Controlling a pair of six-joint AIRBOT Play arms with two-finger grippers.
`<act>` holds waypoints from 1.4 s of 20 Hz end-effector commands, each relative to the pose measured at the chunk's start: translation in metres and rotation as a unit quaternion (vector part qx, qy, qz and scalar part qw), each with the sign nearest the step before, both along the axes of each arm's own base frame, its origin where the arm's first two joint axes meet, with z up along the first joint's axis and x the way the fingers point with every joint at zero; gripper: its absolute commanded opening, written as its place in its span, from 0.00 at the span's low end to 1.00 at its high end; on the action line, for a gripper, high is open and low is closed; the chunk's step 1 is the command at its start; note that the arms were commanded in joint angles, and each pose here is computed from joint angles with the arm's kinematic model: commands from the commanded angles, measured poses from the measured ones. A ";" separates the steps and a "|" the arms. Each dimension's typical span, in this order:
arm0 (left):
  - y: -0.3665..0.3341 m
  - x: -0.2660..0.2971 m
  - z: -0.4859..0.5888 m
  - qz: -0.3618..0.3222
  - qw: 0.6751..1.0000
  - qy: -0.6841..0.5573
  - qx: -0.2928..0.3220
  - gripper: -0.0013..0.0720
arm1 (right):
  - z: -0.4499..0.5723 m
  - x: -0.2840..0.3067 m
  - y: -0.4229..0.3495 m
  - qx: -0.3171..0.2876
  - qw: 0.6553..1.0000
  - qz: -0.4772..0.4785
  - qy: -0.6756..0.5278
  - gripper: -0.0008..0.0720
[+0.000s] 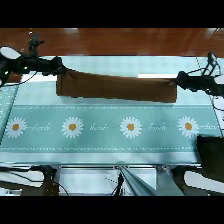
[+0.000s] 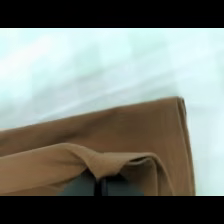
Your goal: Fold the shirts.
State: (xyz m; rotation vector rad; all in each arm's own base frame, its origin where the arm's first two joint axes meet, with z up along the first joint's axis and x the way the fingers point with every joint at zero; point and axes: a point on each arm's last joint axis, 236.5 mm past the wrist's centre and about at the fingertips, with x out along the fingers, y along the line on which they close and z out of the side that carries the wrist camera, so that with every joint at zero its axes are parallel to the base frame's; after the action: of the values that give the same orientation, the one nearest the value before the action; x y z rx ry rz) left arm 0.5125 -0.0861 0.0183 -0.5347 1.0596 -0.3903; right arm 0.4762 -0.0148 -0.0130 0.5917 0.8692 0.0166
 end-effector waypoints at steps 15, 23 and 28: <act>0.046 -0.029 -0.034 -0.021 0.983 0.169 -0.072 0.58 | -0.053 -0.047 -0.090 -0.026 0.990 -0.050 0.131 0.82; 0.008 -0.020 -0.003 -0.059 0.992 0.106 -0.046 0.53 | -0.079 -0.004 -0.015 0.172 0.980 -0.043 0.093 0.86; -0.016 -0.020 0.002 -0.080 0.992 0.092 -0.040 0.35 | -0.068 0.028 0.017 0.178 0.982 -0.044 0.040 0.17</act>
State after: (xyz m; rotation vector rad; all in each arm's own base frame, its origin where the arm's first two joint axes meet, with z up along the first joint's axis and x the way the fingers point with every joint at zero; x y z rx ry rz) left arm 0.4910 -0.0896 0.0163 -0.5939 1.2897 -0.5126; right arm 0.4849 -0.0140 -0.0919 0.9306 0.9986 0.0502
